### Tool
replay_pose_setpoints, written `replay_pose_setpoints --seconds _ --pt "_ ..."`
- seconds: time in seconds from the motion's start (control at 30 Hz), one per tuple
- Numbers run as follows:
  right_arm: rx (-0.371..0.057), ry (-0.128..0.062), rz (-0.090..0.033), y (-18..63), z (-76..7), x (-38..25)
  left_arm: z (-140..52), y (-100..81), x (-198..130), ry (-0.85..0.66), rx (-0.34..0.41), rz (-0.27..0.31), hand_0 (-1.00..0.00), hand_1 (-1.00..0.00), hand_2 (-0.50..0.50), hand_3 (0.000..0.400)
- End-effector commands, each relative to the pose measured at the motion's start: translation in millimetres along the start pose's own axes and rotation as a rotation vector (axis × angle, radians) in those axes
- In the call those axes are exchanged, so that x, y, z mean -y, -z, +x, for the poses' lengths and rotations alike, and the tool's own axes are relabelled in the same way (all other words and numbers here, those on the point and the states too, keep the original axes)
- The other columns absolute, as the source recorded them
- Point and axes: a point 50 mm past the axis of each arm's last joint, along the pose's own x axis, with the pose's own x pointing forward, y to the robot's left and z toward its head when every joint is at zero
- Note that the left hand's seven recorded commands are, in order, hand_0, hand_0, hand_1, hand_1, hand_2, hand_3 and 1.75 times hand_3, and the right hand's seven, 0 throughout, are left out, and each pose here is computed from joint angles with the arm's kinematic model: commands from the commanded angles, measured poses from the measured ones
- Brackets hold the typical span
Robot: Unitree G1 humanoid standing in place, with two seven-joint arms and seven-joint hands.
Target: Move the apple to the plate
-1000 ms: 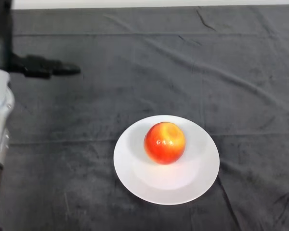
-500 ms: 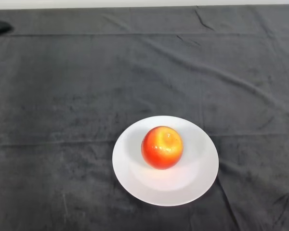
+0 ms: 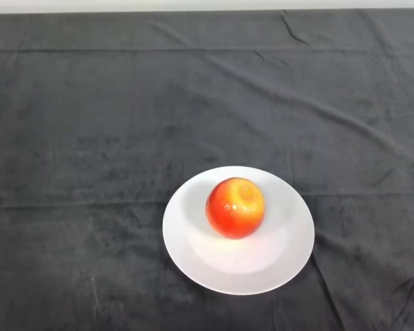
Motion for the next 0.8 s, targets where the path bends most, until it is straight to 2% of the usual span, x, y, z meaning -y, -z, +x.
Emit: replay_pose_setpoints --seconds 0.03,0.43,0.8 --pt "-0.178 0.049 -0.056 38.1 -19.5 16.8 7.9 -1.3 -28.4 -0.065 0.035 0.067 0.00 0.00 0.00 0.000" --pt "-0.177 0.049 -0.056 38.1 -19.4 16.8 7.3 3.7 -44.1 -0.219 0.047 0.079 0.00 0.00 0.00 0.000" --pt "-0.177 0.049 -0.056 38.2 -19.4 16.8 8.2 4.9 -43.0 -0.268 0.044 0.065 0.00 0.00 0.00 0.000"
